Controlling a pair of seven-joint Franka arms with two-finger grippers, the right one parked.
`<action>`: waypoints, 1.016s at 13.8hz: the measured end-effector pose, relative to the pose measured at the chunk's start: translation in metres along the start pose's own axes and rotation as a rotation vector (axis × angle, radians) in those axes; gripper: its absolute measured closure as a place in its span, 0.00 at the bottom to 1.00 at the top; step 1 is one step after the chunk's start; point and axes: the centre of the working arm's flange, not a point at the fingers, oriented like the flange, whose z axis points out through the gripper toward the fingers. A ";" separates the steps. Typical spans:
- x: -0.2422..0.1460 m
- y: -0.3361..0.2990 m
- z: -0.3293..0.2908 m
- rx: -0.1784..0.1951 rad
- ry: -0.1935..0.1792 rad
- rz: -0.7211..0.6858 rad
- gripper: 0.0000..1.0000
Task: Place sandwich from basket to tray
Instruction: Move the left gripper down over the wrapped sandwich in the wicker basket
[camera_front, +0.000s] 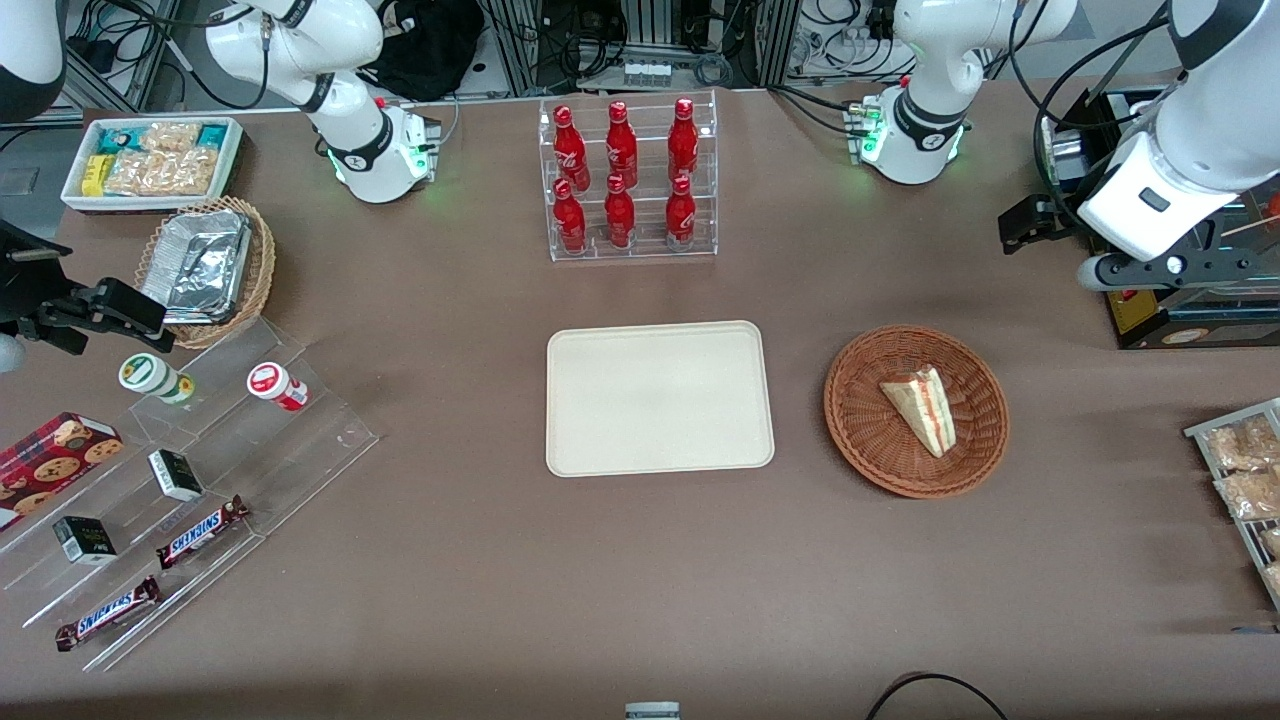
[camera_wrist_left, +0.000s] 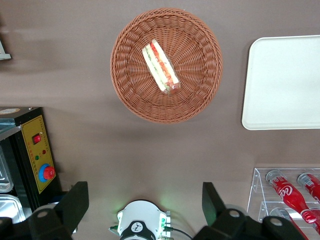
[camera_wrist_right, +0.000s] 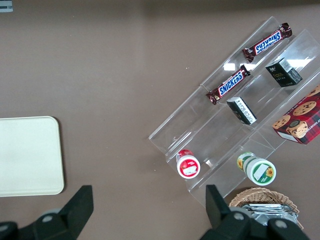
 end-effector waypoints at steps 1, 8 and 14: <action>0.000 -0.001 0.000 0.000 0.000 -0.001 0.00; 0.027 0.002 0.045 0.005 -0.092 0.002 0.00; 0.057 0.009 0.141 0.000 -0.086 0.006 0.00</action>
